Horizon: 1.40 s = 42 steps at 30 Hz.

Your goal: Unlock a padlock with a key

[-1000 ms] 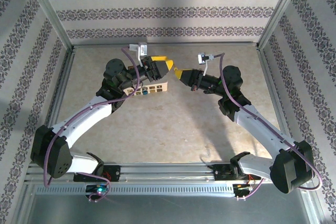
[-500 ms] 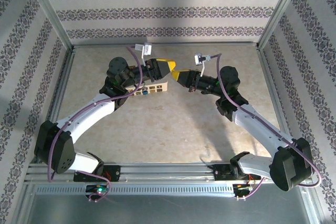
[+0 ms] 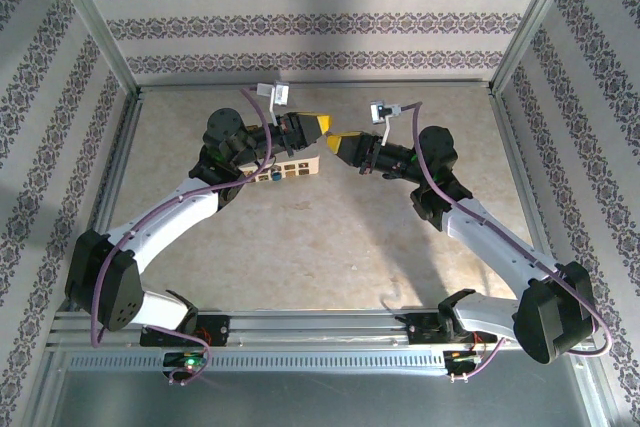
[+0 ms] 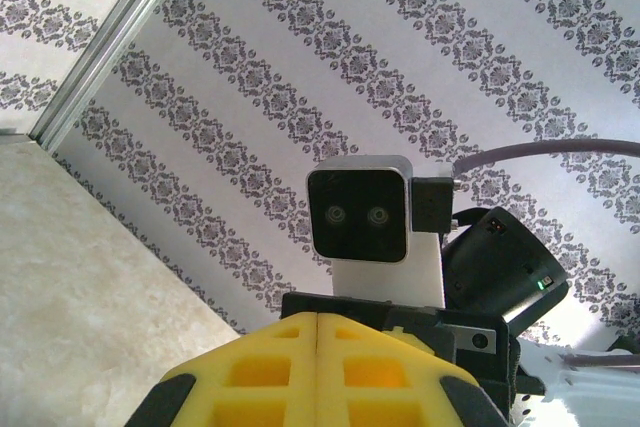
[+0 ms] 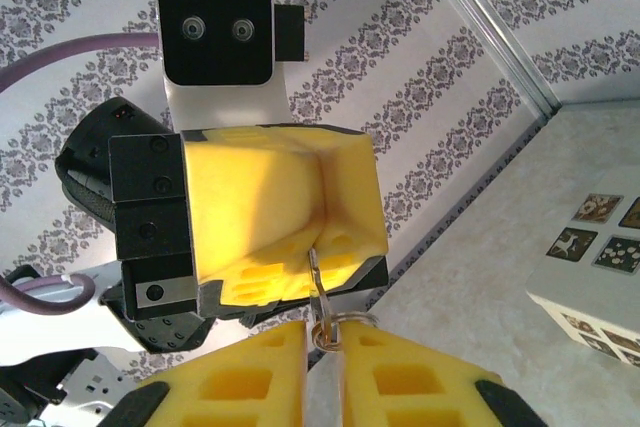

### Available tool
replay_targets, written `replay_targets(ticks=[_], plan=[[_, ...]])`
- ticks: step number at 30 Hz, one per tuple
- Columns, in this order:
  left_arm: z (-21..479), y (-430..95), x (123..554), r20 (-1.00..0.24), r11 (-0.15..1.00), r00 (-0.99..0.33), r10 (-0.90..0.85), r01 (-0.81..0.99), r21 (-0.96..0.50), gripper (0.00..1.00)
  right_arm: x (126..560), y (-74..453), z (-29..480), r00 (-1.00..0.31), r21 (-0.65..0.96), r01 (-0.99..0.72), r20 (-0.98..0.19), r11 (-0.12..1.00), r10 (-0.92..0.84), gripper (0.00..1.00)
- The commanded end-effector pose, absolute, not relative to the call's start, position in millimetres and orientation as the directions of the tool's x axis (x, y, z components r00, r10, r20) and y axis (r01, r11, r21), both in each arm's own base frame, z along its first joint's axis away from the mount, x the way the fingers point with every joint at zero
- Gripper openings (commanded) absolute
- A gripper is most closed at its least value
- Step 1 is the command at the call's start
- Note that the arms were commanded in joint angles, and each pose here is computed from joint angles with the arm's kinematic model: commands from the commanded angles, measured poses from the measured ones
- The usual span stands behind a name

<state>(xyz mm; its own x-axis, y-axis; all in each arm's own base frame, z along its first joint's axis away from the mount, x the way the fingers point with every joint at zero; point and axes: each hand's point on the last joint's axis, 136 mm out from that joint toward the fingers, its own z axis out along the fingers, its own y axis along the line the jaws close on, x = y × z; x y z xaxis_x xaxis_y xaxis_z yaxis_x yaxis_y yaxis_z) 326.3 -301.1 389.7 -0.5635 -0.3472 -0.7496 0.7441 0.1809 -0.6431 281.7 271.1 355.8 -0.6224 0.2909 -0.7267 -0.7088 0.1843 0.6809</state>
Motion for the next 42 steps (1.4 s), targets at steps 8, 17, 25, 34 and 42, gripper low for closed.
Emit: replay_targets(ticks=[8,17,25,34,42], plan=[[412,-296,320,-0.782,0.176,-0.510,-0.358,0.785,-0.593,0.00,280,268,376,-0.584,0.653,-0.739,-0.744,0.168,0.324,0.30],[409,-296,321,-0.779,0.175,-0.517,-0.356,0.781,-0.599,0.00,282,273,378,-0.590,0.655,-0.740,-0.742,0.153,0.319,0.28],[409,-296,320,-0.781,0.176,-0.514,-0.354,0.784,-0.596,0.00,286,276,379,-0.594,0.658,-0.737,-0.738,0.151,0.320,0.25],[408,-296,321,-0.783,0.184,-0.510,-0.355,0.784,-0.594,0.00,286,277,378,-0.597,0.660,-0.736,-0.737,0.149,0.316,0.12],[405,-290,326,-0.787,0.236,-0.494,-0.370,0.769,-0.594,0.16,284,276,366,-0.609,0.666,-0.728,-0.738,0.163,0.291,0.00]])
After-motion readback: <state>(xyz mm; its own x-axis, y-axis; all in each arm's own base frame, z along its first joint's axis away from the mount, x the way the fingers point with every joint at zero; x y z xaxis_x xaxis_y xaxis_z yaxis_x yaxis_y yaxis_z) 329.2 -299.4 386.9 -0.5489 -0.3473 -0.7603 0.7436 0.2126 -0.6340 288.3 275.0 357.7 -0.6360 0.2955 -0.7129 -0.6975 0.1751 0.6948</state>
